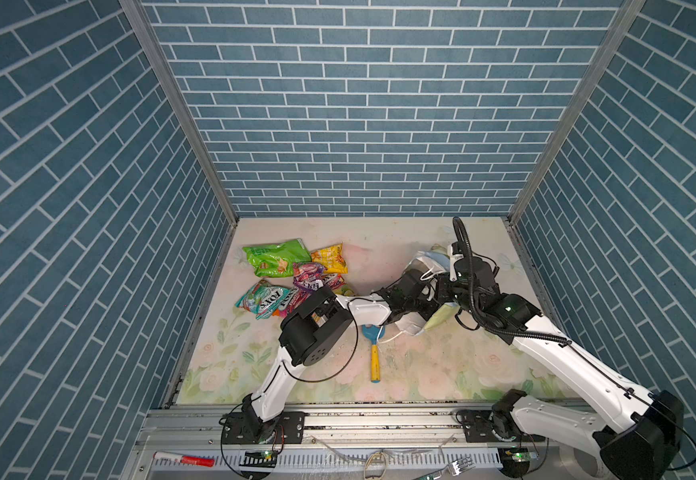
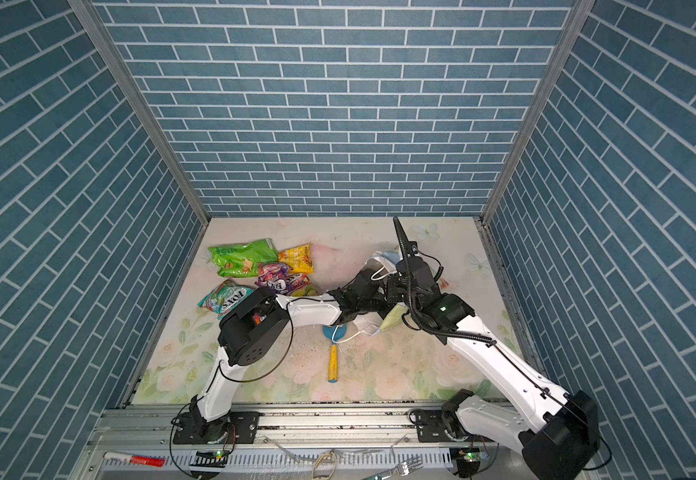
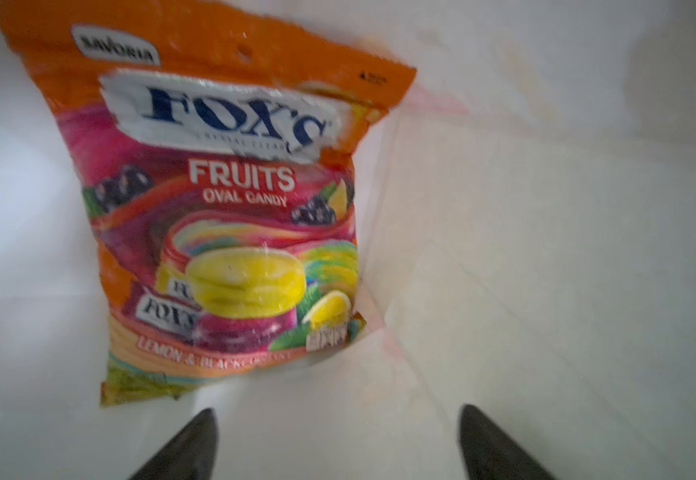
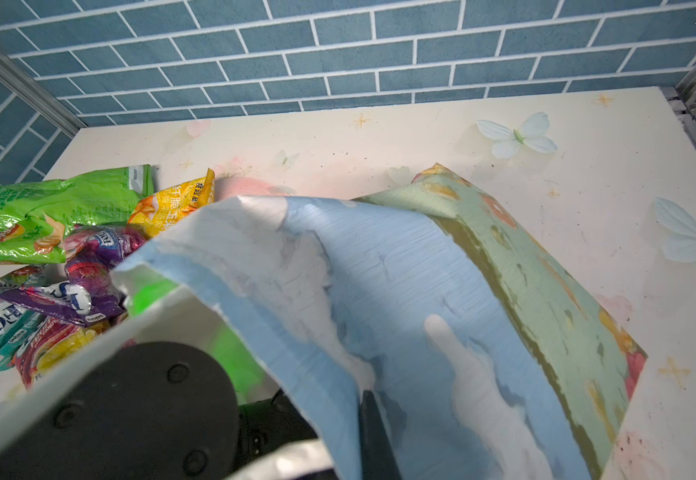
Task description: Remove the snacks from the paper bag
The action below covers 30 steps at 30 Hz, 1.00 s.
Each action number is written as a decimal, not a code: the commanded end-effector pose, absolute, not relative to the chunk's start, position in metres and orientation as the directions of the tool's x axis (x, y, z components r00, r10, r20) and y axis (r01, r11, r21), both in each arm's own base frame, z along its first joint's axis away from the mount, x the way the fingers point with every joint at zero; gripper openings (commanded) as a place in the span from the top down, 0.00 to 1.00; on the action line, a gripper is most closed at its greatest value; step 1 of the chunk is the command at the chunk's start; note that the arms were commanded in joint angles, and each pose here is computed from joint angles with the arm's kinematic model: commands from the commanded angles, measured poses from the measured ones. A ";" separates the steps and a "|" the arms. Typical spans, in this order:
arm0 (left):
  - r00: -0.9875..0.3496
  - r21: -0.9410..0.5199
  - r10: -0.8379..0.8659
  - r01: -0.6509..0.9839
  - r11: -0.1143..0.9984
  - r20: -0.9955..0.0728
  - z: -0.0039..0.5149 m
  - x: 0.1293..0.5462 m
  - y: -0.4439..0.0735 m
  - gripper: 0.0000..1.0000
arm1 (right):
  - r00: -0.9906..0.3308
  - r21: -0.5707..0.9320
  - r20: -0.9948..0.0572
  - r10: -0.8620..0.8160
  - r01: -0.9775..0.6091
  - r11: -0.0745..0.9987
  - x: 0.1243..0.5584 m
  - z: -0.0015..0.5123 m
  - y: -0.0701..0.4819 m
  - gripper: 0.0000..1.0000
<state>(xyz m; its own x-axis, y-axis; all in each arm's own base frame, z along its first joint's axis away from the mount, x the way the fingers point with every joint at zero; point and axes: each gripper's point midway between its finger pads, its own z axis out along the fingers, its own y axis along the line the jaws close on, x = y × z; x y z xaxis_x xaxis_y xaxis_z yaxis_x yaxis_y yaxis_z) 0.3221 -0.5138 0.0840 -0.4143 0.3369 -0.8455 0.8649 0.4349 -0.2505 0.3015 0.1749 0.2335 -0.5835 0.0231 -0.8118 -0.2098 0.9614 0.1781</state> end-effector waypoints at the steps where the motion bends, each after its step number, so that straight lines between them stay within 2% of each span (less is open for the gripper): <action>1: -0.362 -0.242 0.285 0.893 0.380 -0.888 0.104 0.320 -0.540 0.00 | -0.602 0.229 -0.798 0.025 -0.264 0.937 0.297 0.236 0.191 1.00; 7: -0.423 -0.313 0.179 0.843 0.438 -0.888 0.107 0.332 -0.551 0.01 | -0.594 0.238 -0.804 0.030 -0.274 0.932 0.297 0.234 0.193 1.00; 19: -0.414 -0.300 0.245 0.868 0.395 -0.877 0.077 0.303 -0.601 0.01 | -0.589 0.255 -0.808 0.035 -0.295 0.921 0.299 0.230 0.198 1.00; 21: -0.417 -0.302 0.240 0.865 0.401 -0.877 0.078 0.306 -0.603 0.07 | -0.587 0.252 -0.809 0.035 -0.293 0.922 0.298 0.231 0.197 1.00; 25: -0.416 -0.284 0.249 0.856 0.432 -0.875 0.074 0.310 -0.598 0.27 | -0.582 0.244 -0.812 0.039 -0.278 0.929 0.296 0.231 0.190 1.00; 30: -0.438 -0.299 0.240 0.840 0.453 -0.866 0.078 0.319 -0.588 0.56 | -0.574 0.230 -0.818 0.044 -0.255 0.939 0.293 0.233 0.180 1.00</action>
